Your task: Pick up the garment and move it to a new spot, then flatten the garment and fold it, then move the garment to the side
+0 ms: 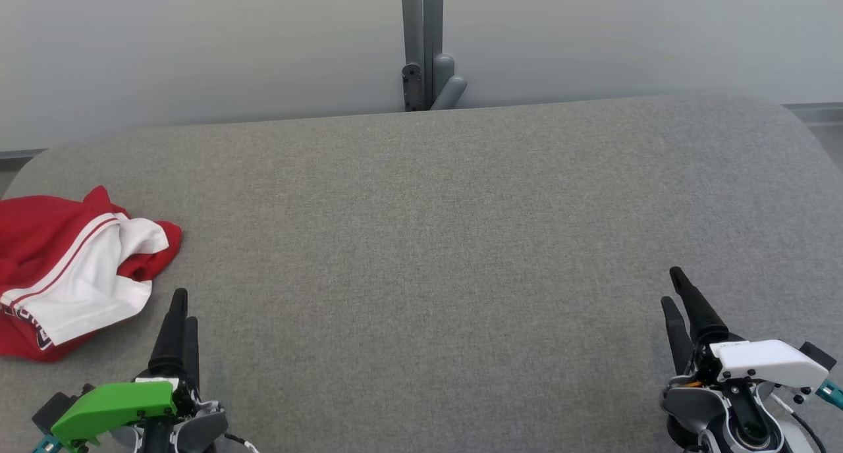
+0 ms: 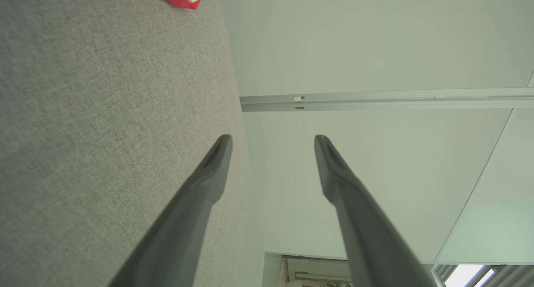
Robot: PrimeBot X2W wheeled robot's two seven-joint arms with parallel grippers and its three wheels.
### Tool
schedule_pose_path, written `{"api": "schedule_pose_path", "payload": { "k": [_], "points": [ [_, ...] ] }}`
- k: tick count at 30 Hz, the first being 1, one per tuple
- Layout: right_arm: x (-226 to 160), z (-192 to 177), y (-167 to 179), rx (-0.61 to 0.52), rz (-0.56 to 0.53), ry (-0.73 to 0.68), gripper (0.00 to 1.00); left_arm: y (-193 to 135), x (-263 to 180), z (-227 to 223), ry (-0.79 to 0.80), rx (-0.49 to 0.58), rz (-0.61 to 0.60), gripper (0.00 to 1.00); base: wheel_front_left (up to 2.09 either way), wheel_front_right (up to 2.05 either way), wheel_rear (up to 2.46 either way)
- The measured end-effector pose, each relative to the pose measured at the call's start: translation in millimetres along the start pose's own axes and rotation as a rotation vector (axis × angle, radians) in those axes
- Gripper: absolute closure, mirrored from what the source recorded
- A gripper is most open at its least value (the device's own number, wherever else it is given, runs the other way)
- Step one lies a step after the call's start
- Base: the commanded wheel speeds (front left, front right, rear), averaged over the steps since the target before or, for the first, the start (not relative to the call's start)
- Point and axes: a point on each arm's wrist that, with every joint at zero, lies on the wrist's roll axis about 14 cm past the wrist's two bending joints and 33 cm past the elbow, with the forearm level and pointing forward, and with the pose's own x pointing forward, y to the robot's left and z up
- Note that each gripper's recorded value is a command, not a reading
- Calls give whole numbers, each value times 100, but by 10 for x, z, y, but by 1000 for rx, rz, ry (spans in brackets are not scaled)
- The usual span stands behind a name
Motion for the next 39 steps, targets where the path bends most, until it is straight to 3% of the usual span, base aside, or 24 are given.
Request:
{"api": "schedule_pose_path", "payload": {
  "k": [10,21,39],
  "points": [
    [19,-1,-6,-194,-9,0,0,34,7,18,-15,193,17,0,0,0,0],
    [62,-28,49,-463,5,-2,0,48,22,-66,6,489,18,0,0,0,0],
    [64,-111,98,-733,38,-2,0,86,29,-147,21,793,16,0,0,0,0]
  ]
}}
